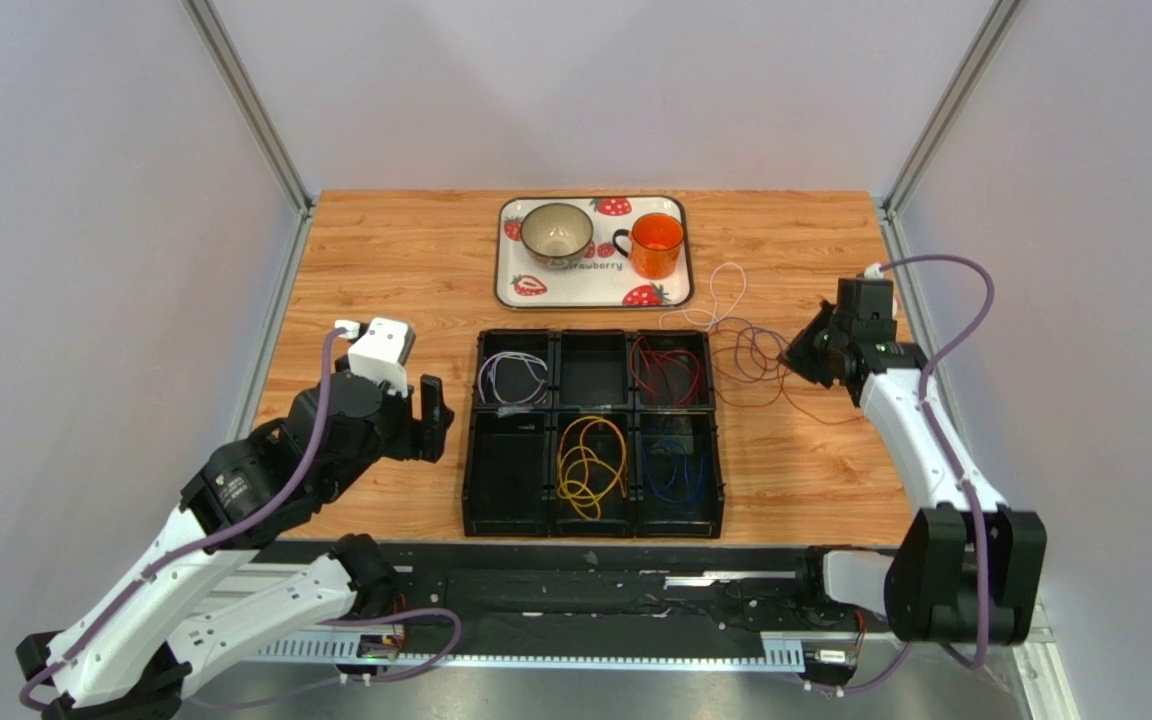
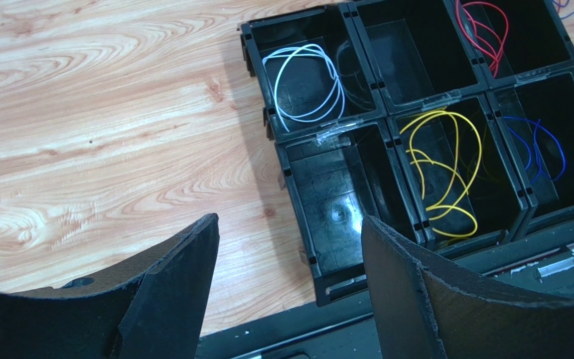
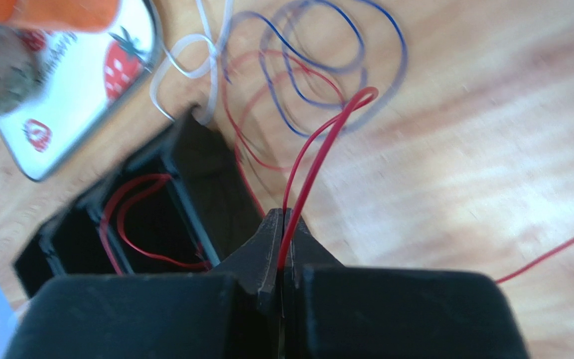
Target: Untangle the cables
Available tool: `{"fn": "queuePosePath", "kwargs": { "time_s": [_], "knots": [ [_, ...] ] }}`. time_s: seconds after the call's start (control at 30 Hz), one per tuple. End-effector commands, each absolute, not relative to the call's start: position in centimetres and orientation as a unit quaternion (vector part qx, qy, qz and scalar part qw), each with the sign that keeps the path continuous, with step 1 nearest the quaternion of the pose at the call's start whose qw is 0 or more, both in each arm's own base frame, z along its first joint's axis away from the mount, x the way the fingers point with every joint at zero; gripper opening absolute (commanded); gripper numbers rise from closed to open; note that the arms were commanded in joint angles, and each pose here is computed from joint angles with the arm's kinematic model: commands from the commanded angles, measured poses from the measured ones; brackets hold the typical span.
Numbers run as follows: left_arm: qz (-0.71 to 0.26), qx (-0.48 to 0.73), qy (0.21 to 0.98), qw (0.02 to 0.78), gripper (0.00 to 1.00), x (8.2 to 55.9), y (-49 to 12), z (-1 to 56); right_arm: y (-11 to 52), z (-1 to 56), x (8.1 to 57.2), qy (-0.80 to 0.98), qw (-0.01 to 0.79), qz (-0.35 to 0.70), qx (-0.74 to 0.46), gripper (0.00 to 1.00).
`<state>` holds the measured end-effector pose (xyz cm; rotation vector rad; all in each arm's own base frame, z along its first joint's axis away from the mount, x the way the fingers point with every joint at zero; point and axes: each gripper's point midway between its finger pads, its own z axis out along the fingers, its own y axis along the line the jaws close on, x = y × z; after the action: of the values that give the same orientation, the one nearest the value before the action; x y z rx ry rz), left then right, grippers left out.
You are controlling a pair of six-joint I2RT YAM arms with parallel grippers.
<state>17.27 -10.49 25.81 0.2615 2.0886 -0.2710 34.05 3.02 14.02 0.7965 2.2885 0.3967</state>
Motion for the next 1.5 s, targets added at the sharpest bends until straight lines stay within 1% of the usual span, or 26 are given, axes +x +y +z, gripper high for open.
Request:
{"fn": "queuePosePath", "kwargs": {
  "time_s": [0.0,0.07,0.13,0.2,0.23,0.3,0.33,0.4,0.43,0.5,0.6,0.63,0.67,0.8,0.87,0.97,1.17,1.33,1.37,1.43,1.47],
  "knots": [
    [-0.115,0.106,0.854,0.497,0.78,17.6,-10.6,26.3,1.5,12.1,28.9,0.893,0.326,0.098,0.295,0.00],
    [-0.114,0.106,0.854,0.496,0.78,17.6,-10.6,26.3,0.5,13.0,28.2,0.889,0.348,0.075,0.289,0.00],
    [-0.115,0.106,0.854,0.496,0.78,17.6,-10.6,26.2,0.6,15.7,28.0,0.877,0.388,0.085,0.271,0.00],
    [-0.114,0.106,0.855,0.495,0.78,17.6,-10.6,26.2,1.8,18.4,28.1,0.868,0.417,0.121,0.240,0.00],
    [-0.114,0.107,0.855,0.494,0.78,17.6,-10.7,26.2,2.1,21.3,28.3,0.852,0.452,0.137,0.226,0.00],
    [-0.113,0.106,0.855,0.494,0.78,17.6,-10.7,26.2,2.5,24.7,28.3,0.832,0.489,0.154,0.211,0.00],
    [-0.112,0.107,0.855,0.494,0.78,17.6,-10.6,26.1,2.8,28.2,28.2,0.808,0.528,0.170,0.198,0.00],
    [-0.112,0.104,0.855,0.495,0.78,17.6,-10.6,26.2,4.0,32.5,28.2,0.772,0.575,0.211,0.170,0.00],
    [-0.111,0.104,0.855,0.496,0.78,17.6,-10.5,26.2,4.8,35.8,27.5,0.745,0.605,0.238,0.147,0.00],
    [-0.110,0.104,0.855,0.495,0.78,17.6,-10.5,26.1,5.8,40.3,27.0,0.698,0.652,0.273,0.115,0.00],
    [-0.109,0.103,0.856,0.495,0.78,17.7,-10.5,26.1,7.3,46.7,25.2,0.634,0.704,0.313,0.063,0.00],
    [-0.109,0.103,0.856,0.494,0.78,17.7,-10.5,26.1,8.0,48.1,24.6,0.618,0.710,0.333,0.048,0.00],
    [-0.109,0.103,0.856,0.495,0.78,17.7,-10.5,26.2,8.3,50.8,23.7,0.584,0.735,0.344,0.027,0.00],
    [-0.109,0.102,0.856,0.496,0.78,17.7,-10.4,26.2,9.6,55.7,21.9,0.522,0.756,0.396,-0.007,0.00],
    [-0.110,0.103,0.856,0.495,0.78,17.6,-10.5,26.2,10.3,57.4,21.3,0.497,0.757,0.424,-0.023,0.00],
    [-0.109,0.103,0.856,0.495,0.78,17.7,-10.5,26.2,11.0,59.0,21.6,0.479,0.748,0.459,-0.031,0.00],
    [-0.105,0.102,0.858,0.493,0.78,17.8,-10.5,26.0,13.5,60.6,21.8,0.463,0.719,0.514,-0.066,0.00],
    [-0.104,0.101,0.858,0.493,0.78,17.8,-10.4,26.0,15.9,60.4,22.6,0.474,0.709,0.513,-0.093,0.00],
    [-0.103,0.100,0.858,0.493,0.78,17.8,-10.4,26.0,17.0,60.4,22.5,0.479,0.697,0.523,-0.103,0.00],
    [-0.103,0.100,0.859,0.492,0.78,17.8,-10.4,25.9,17.9,60.4,22.8,0.480,0.704,0.510,-0.116,0.00],
    [-0.104,0.101,0.858,0.493,0.78,17.8,-10.4,26.0,19.0,60.4,22.8,0.487,0.695,0.514,-0.126,0.00]
  ]
}}
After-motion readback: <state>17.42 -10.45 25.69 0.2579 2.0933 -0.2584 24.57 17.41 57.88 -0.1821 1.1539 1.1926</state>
